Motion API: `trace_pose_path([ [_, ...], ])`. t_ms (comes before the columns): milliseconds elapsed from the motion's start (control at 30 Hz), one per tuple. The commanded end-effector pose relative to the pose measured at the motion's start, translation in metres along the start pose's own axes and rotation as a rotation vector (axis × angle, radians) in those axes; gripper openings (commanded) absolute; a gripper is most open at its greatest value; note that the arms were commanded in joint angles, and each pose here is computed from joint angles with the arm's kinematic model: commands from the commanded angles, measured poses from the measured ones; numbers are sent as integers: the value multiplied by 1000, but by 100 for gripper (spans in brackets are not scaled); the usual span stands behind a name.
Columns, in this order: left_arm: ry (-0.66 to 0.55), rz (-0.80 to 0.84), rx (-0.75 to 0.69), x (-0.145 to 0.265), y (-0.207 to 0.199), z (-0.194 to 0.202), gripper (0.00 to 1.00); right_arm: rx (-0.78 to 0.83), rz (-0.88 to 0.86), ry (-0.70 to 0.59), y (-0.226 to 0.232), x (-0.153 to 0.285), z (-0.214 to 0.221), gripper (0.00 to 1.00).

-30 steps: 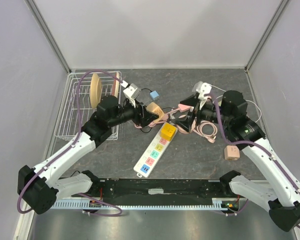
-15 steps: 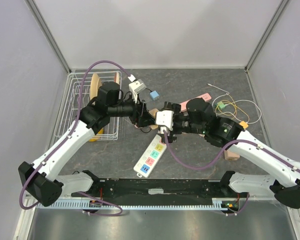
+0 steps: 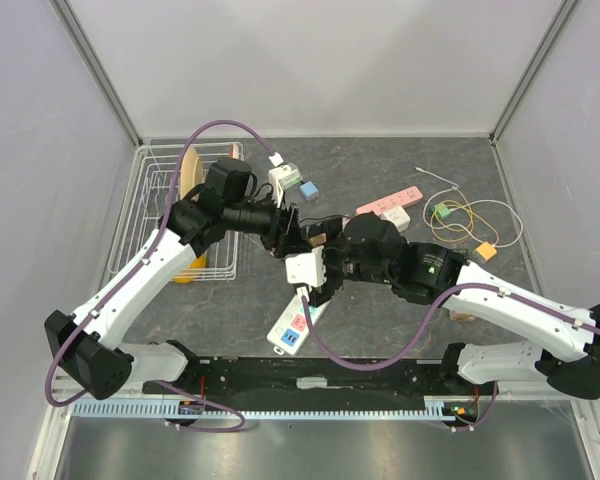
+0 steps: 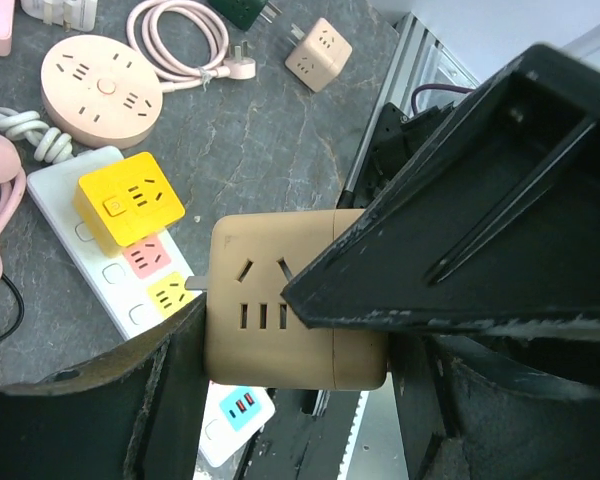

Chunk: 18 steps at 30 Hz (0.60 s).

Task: Insert the plug
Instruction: Adjust the plug.

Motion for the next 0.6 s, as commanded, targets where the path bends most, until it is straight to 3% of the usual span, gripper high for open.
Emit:
trace_pose_path([
  [0, -8, 59, -48, 9, -15, -12, 2, 56, 30, 33, -7, 7, -6, 98],
  [133, 12, 53, -47, 12, -16, -9, 2, 66, 34, 68, -6, 7, -2, 96],
  [367, 23, 53, -29, 13, -18, -6, 2, 71, 22, 76, -2, 5, -3, 79],
  [567, 28, 75, -9, 13, -20, -6, 2, 78, -4, 60, 4, -1, -9, 73],
])
Point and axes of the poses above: each gripper's point midway between its finger pads, its own x axis back along the fingers, its own y axis along the line the jaws close on, z = x × y, the point moved 5 cm from there along x, back along the fingers, and after that the axes turned 6 degrees about -x, right-handed, at the moved point
